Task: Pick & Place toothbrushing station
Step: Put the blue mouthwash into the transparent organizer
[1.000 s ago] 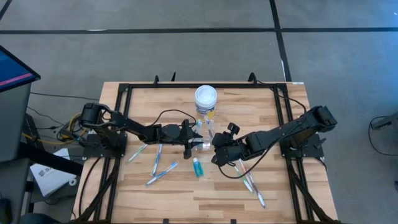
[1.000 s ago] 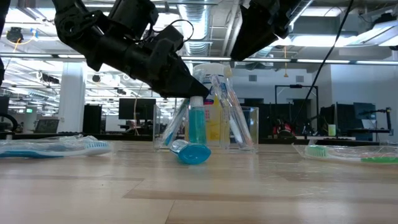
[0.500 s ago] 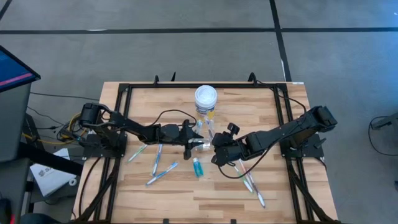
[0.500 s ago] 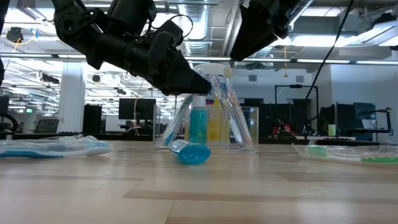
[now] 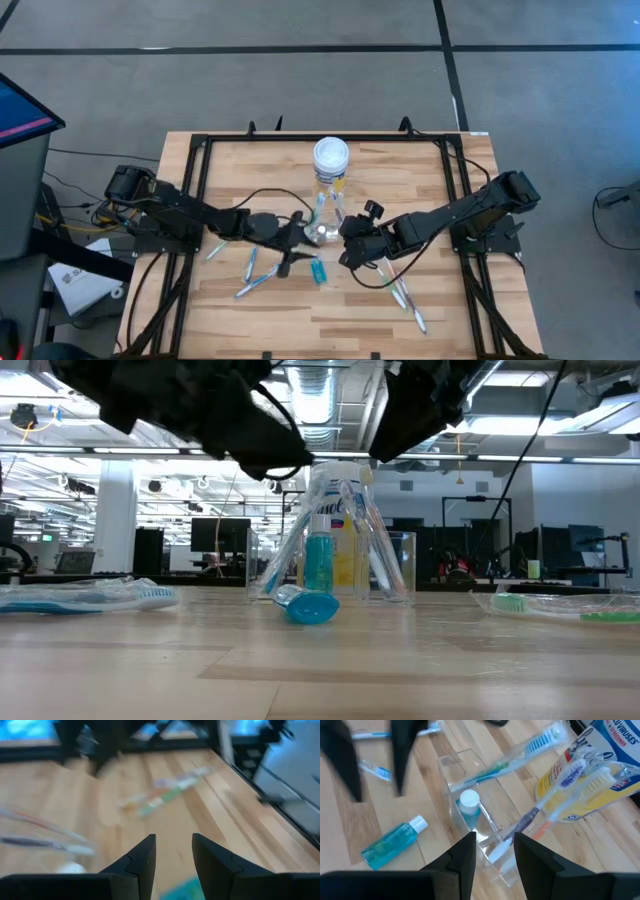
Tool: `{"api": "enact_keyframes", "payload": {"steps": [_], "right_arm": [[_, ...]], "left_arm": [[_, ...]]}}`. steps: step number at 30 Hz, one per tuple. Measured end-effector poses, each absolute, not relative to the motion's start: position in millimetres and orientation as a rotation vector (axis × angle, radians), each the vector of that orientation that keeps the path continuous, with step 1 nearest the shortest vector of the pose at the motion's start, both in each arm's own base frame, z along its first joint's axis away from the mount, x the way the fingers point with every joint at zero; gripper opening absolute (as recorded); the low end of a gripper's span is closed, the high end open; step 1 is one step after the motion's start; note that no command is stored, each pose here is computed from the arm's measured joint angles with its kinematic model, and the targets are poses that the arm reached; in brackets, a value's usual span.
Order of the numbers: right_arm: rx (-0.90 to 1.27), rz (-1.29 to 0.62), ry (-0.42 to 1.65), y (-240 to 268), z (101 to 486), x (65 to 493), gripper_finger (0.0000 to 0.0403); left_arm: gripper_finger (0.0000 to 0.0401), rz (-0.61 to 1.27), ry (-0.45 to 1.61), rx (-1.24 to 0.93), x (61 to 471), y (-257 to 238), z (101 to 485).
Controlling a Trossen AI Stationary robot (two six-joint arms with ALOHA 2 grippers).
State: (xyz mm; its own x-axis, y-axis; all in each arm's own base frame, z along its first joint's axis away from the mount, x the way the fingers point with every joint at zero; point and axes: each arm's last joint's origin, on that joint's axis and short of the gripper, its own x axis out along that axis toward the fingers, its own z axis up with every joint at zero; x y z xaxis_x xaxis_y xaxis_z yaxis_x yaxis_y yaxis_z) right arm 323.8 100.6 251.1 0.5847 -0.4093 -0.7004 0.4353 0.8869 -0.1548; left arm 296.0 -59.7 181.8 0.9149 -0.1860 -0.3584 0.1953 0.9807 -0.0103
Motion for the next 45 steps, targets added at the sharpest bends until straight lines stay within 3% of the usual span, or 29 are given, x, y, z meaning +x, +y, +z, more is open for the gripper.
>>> {"api": "enact_keyframes", "payload": {"steps": [8,18,24,34,45], "right_arm": [[0.034,-0.492,0.808,100.7,251.1,323.8,0.0123],[0.036,-0.490,0.804,101.0,251.4,324.2,0.0123],[0.036,-0.489,0.803,101.0,251.5,324.2,0.0123],[0.033,-0.488,0.806,101.0,251.7,323.8,0.0123],[0.007,-0.459,0.853,101.2,249.8,321.4,0.0123]], "left_arm": [[0.0122,-0.309,0.427,0.163,292.2,-87.3,163.8],[0.0122,-0.265,0.506,0.338,301.3,-105.6,134.2],[0.0122,-0.242,0.546,0.489,315.4,-119.0,132.9],[0.0122,-0.258,0.799,0.676,337.8,-126.7,155.8],[0.0122,-0.333,0.813,0.756,340.5,-122.9,158.8]]}}
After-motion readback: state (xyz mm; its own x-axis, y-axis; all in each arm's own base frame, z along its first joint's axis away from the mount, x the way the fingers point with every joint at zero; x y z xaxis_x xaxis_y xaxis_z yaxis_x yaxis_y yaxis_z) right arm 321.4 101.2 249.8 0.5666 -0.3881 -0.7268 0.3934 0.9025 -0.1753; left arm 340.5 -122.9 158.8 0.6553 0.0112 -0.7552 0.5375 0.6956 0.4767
